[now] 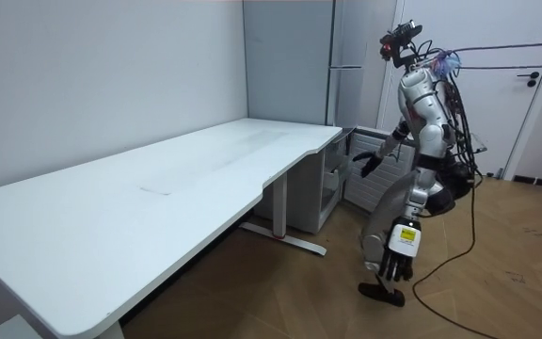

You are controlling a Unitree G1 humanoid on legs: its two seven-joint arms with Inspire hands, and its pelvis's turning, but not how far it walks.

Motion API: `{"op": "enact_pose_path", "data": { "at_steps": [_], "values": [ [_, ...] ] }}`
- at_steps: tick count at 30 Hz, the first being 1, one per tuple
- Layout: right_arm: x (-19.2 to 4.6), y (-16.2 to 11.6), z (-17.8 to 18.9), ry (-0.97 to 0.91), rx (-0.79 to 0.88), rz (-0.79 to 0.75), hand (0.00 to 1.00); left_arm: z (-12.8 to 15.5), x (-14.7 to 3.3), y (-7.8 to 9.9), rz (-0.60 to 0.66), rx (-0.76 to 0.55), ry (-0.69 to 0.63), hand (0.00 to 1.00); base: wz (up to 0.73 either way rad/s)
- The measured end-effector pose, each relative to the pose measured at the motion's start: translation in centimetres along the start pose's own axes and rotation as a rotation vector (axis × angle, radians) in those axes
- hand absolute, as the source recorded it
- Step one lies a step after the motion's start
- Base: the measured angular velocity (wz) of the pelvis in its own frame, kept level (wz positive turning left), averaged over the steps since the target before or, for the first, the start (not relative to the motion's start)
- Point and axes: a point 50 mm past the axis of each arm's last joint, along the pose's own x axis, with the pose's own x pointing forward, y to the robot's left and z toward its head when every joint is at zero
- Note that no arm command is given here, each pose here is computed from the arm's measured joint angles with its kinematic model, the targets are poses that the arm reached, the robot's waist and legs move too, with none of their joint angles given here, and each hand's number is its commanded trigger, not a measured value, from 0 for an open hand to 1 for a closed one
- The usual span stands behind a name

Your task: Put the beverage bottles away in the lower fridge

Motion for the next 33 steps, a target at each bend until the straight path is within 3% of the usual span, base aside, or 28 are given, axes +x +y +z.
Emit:
{"op": "enact_pose_path", "data": {
  "at_steps": [4,10,17,25,33],
  "values": [
    [0.4,2.7,1.4,-0.038,0.014,0.066,0.00,0.9,0.0,0.9,0.008,0.035,-0.032,0.00,0.14],
    [0.5,6.6,3.5,-0.089,0.017,0.176,0.00,1.8,-0.1,0.3,-0.008,0.027,-0.073,0.00,0.09],
    [0.2,7.5,4.8,-0.131,-0.057,0.202,0.00,2.2,-0.2,0.0,-0.047,0.091,-0.095,0.00,-0.01],
    [0.0,8.8,5.0,-0.126,-0.105,0.235,0.00,1.7,-0.7,2.7,-0.036,0.128,-0.085,0.00,-0.04],
    [0.1,8.7,4.5,-0.089,-0.055,0.227,0.00,-0.7,-1.9,3.4,-0.060,0.133,-0.031,0.00,-0.03]
  ]
}}
